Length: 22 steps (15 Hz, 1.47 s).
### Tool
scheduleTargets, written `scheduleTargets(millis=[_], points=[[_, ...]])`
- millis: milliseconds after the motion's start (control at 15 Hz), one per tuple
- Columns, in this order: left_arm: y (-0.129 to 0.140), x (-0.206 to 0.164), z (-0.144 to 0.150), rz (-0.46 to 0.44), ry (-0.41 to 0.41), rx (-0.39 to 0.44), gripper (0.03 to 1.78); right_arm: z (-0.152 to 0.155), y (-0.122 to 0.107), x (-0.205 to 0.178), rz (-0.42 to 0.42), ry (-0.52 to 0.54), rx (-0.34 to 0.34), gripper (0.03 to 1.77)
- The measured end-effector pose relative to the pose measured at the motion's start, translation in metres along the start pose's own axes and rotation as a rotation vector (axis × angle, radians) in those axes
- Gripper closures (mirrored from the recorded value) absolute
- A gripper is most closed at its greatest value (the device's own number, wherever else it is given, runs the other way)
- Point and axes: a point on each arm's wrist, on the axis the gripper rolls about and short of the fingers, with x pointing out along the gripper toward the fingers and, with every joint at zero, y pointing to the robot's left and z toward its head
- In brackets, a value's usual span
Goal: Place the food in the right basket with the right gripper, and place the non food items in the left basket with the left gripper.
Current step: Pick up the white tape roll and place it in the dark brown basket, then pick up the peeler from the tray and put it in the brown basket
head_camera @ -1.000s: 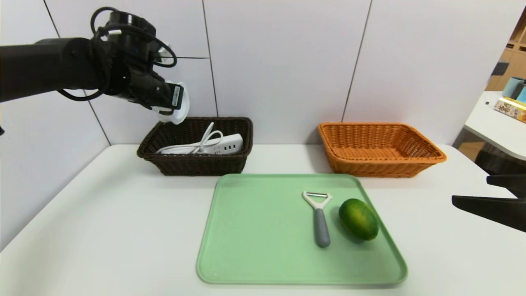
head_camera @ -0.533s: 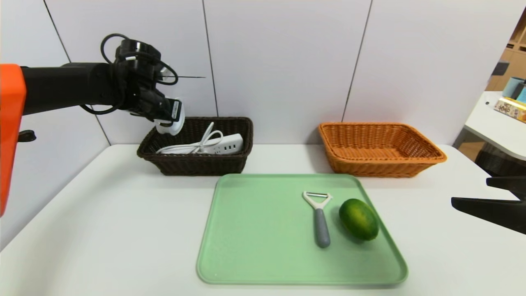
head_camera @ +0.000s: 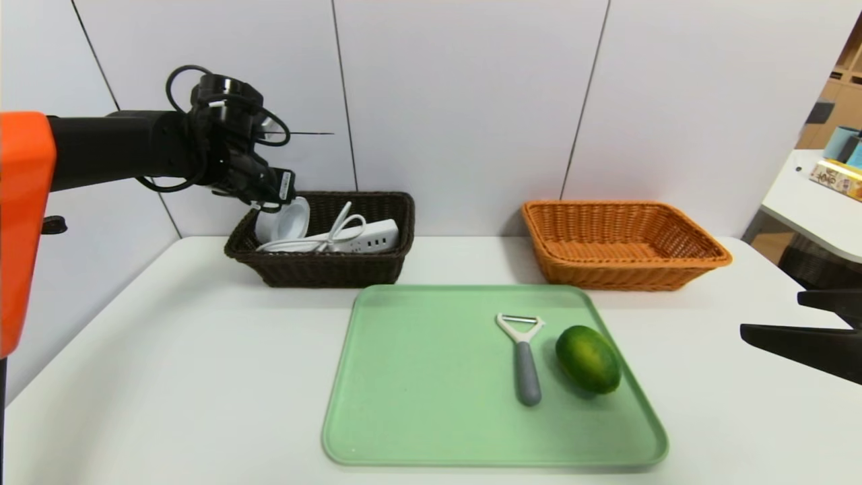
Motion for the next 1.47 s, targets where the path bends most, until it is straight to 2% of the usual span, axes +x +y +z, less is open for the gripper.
scheduleTargets(millis=[267,467,667,800,933,1200,1467], points=[[0.002,-0.018,0.008,-0.002,-0.024,-0.006,0.45,0.000,0.000,0.000,0.001,-0.001,0.000,0.10],[-0.013,-0.047,0.018,-0.046,-0.056,0.009,0.34,0.000,0.000,-0.001,0.001,-0.003,0.000,0.10],[-0.057,-0.084,0.017,-0.159,-0.024,-0.001,0.27,0.000,0.000,-0.001,-0.002,-0.003,0.002,0.10],[-0.096,-0.109,0.006,-0.242,0.043,-0.022,0.23,0.000,0.000,-0.001,-0.002,-0.003,0.002,0.10],[-0.131,-0.132,-0.008,-0.278,0.107,-0.054,0.20,-0.001,0.000,-0.001,-0.008,0.000,0.004,0.10],[-0.181,-0.162,-0.036,-0.295,0.213,-0.113,0.16,-0.001,-0.001,-0.002,-0.005,-0.004,0.004,0.10],[-0.217,-0.161,-0.061,-0.241,0.279,-0.142,0.14,-0.003,-0.001,0.000,-0.005,0.001,0.005,0.10]])
